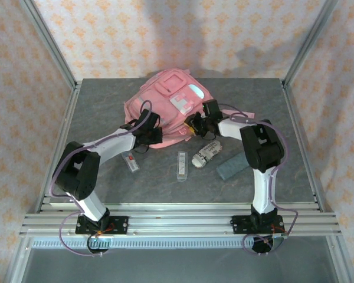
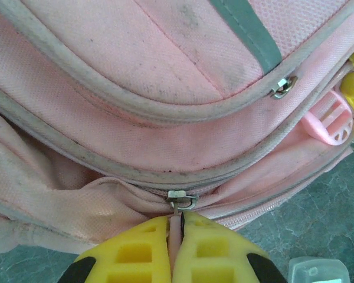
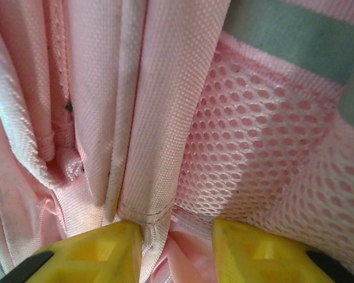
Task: Pack the student bag
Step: Unzip the student bag at the top-center of the table.
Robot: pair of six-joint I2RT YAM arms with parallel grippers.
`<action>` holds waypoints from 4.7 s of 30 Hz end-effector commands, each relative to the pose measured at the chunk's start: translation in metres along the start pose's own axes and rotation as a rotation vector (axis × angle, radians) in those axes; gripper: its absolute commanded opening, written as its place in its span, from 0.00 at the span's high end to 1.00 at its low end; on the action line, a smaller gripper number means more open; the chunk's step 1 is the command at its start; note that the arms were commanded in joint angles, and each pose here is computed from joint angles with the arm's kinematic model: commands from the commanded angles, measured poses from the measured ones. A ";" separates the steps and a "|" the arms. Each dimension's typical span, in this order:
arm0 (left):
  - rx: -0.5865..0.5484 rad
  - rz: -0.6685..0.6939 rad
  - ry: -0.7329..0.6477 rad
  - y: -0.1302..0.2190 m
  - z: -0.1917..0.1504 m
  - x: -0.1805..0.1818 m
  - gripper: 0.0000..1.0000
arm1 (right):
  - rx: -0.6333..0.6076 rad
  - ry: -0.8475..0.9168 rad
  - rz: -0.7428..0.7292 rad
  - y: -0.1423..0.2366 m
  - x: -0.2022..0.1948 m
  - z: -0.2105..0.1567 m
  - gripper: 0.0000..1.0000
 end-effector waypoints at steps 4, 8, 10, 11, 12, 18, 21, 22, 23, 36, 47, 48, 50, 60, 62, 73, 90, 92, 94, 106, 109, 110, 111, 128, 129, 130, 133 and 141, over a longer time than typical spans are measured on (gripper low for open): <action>0.015 0.000 -0.044 0.014 -0.005 -0.015 1.00 | -0.180 -0.022 -0.101 -0.003 -0.010 0.054 0.65; -0.048 -0.095 -0.053 0.012 0.013 -0.045 1.00 | -0.178 0.035 -0.049 0.012 0.018 0.056 0.62; -0.080 -0.125 -0.056 0.014 0.021 -0.055 1.00 | -0.178 0.054 -0.007 0.026 0.029 0.049 0.58; -0.093 -0.134 -0.058 0.015 0.026 -0.060 1.00 | -0.173 0.060 0.018 0.035 0.032 0.045 0.56; -0.104 -0.145 -0.064 0.015 0.029 -0.064 1.00 | -0.157 0.063 0.036 0.041 0.031 0.040 0.55; -0.130 -0.160 -0.075 0.020 0.033 -0.069 1.00 | -0.024 0.080 0.110 0.059 0.032 0.005 0.52; -0.138 -0.168 -0.073 0.022 0.031 -0.069 1.00 | 0.036 0.090 0.157 0.056 0.031 -0.013 0.52; -0.141 -0.169 -0.071 0.023 0.031 -0.068 1.00 | 0.046 0.092 0.167 0.054 0.032 -0.017 0.52; -0.141 -0.170 -0.070 0.023 0.030 -0.069 1.00 | 0.057 0.094 0.172 0.052 0.032 -0.021 0.52; -0.143 -0.185 -0.069 0.022 0.023 -0.071 1.00 | 0.185 0.116 0.142 0.009 0.039 -0.057 0.67; -0.130 -0.094 -0.038 0.022 0.008 -0.054 1.00 | 0.114 0.085 0.110 0.007 0.029 -0.043 1.00; -0.127 -0.084 -0.028 0.023 0.006 -0.050 1.00 | 0.101 0.079 0.110 0.009 0.028 -0.041 1.00; -0.121 -0.060 -0.002 0.025 -0.002 -0.035 1.00 | 0.077 0.058 0.112 0.014 0.023 -0.034 1.00; -0.103 0.097 0.149 0.042 -0.040 0.052 1.00 | -0.002 0.038 0.157 0.033 0.024 -0.020 1.00; -0.093 0.107 0.153 0.043 -0.044 0.057 1.00 | -0.008 0.040 0.166 0.034 0.026 -0.018 1.00; -0.157 -0.063 0.103 0.047 -0.031 0.009 1.00 | -0.062 0.084 0.169 0.031 0.070 0.016 1.00; -0.194 -0.178 0.071 0.022 0.000 -0.051 1.00 | 0.092 0.082 0.239 0.039 0.058 -0.042 0.67; -0.195 -0.172 0.075 0.022 -0.001 -0.050 1.00 | 0.105 0.083 0.217 0.038 0.052 -0.050 0.67; -0.205 -0.168 0.079 0.023 -0.002 -0.049 1.00 | 0.125 0.084 0.202 0.036 0.046 -0.058 0.67; -0.247 -0.161 0.087 0.034 0.008 -0.049 1.00 | 0.125 0.075 0.117 0.042 0.015 -0.080 0.62; -0.247 -0.174 0.087 0.035 0.008 -0.050 1.00 | 0.123 0.064 0.106 0.038 0.011 -0.079 0.62; -0.246 -0.182 0.090 0.035 0.008 -0.051 1.00 | 0.129 0.063 0.109 0.035 0.012 -0.078 0.61; -0.246 -0.190 0.090 0.036 0.008 -0.052 1.00 | 0.125 0.059 0.109 0.033 0.014 -0.077 0.60; -0.221 -0.198 0.073 0.033 -0.004 -0.056 1.00 | 0.051 0.006 0.128 -0.006 0.043 -0.048 0.99; -0.221 -0.176 0.075 0.033 -0.005 -0.053 1.00 | 0.040 0.001 0.129 -0.005 0.041 -0.045 1.00; -0.217 -0.158 0.076 0.033 -0.007 -0.051 1.00 | 0.031 -0.003 0.131 -0.004 0.040 -0.043 1.00; -0.209 -0.095 0.086 0.033 -0.013 -0.037 1.00 | -0.004 -0.012 0.144 0.004 0.040 -0.033 1.00; -0.181 0.070 0.211 0.037 -0.047 0.041 1.00 | -0.083 -0.032 0.184 0.027 0.043 -0.009 1.00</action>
Point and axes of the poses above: each hand's point on the last joint's axis, 136 mm out from that joint toward the fingers, its own y axis back along the fingers, its own x axis along the line the jaws close on, z = x × y, the point moved 9 cm from there along y, back along the fingers, and after that the axes turned 12 degrees about -y, right-handed, at the moved point
